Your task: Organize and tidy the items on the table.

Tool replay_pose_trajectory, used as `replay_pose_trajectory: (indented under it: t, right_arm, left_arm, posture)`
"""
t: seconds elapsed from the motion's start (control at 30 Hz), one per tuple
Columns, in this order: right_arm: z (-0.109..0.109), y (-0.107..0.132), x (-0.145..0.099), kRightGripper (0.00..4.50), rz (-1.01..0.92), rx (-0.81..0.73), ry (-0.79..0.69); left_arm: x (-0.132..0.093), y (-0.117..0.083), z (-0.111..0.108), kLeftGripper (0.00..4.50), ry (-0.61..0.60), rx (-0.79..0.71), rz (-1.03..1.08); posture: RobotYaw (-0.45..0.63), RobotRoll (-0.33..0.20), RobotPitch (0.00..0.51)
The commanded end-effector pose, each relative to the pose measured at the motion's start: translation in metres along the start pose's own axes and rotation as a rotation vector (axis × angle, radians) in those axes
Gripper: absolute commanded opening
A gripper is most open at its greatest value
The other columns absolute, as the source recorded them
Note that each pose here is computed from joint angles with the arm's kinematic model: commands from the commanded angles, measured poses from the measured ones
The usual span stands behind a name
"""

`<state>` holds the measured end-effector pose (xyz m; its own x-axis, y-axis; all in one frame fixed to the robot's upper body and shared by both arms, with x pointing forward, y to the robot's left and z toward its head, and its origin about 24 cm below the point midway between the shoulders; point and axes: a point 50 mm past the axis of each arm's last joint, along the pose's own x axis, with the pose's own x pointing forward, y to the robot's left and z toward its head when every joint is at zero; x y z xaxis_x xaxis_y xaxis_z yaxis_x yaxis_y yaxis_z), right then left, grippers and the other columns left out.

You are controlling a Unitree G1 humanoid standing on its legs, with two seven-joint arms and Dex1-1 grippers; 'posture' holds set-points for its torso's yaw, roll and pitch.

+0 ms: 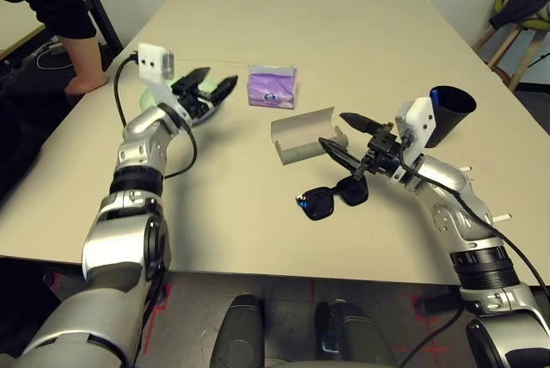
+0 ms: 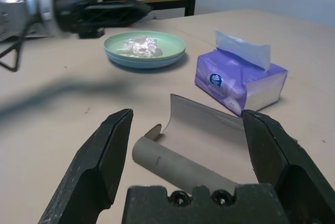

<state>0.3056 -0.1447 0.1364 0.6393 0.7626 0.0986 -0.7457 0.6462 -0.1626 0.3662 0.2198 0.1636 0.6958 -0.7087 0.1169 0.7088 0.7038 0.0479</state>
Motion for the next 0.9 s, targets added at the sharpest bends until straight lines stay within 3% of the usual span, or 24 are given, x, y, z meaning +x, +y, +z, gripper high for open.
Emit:
replay_pose_trajectory:
  t: [0.03,0.3,0.5,0.9]
  right_arm:
    - [-0.001,-0.001,-0.001,4.50,0.009,-0.017,0.049]
    - [0.002,-0.004,-0.003,4.50,0.080,-0.203,0.237]
    - [0.014,-0.005,-0.005,4.50,0.258,-0.393,0.380]
    - [0.047,0.007,-0.004,4.50,0.460,-0.558,0.521]
  left_arm:
    - [-0.005,-0.016,-0.001,4.44,0.038,0.018,-0.168]
    - [-0.011,-0.050,-0.014,4.44,0.126,0.146,-0.450]
    - [-0.011,-0.063,-0.024,4.44,0.151,0.184,-0.550]
    - [-0.017,-0.081,-0.031,4.44,0.160,0.189,-0.696]
  posture:
    - [0.24,0.000,0.089]
    - [0.24,0.000,0.115]
    - [0.23,0.000,0.120]
    - [0.23,0.000,0.127]
